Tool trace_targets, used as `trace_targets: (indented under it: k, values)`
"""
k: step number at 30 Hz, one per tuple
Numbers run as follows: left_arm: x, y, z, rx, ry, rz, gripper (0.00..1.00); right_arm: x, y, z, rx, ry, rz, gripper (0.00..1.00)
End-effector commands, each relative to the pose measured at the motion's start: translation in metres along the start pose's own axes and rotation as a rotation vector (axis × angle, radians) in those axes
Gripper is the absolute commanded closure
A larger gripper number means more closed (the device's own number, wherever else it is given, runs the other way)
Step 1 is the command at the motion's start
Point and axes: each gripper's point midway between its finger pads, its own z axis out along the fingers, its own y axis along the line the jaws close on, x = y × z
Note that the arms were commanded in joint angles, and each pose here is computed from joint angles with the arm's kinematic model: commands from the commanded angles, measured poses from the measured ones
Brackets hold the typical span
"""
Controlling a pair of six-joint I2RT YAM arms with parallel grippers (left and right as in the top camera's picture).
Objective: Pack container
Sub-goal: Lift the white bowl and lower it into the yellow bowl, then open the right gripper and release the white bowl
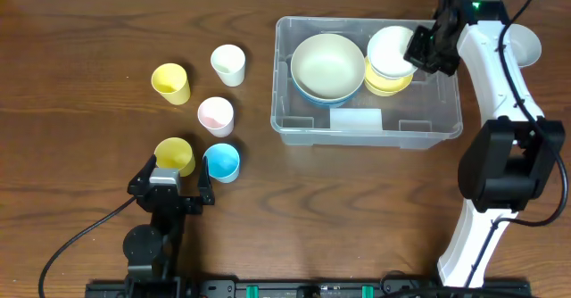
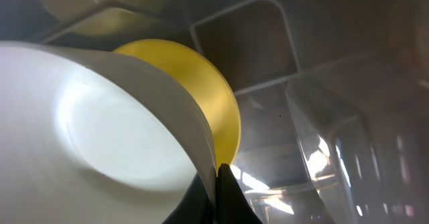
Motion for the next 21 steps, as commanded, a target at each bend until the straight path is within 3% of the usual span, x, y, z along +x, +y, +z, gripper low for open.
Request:
trace_targets:
  k: [1,10,21]
  values:
    - [0.0159,-0.0003,0.0012,0.005,0.043,0.009,0.02,0.0054,0.0002,0.0079,-0.002,0.01,0.015,0.99]
    - [0.0159,-0.0002,0.0012,0.005,0.043,0.009,0.02,0.0067,-0.0014,0.0125,0.0,0.012,0.022,0.96]
    - [0.0159,-0.0002,0.0012,0.005,0.043,0.009,0.02,0.0089,0.0,0.0126,-0.008,0.022,0.03,0.76]
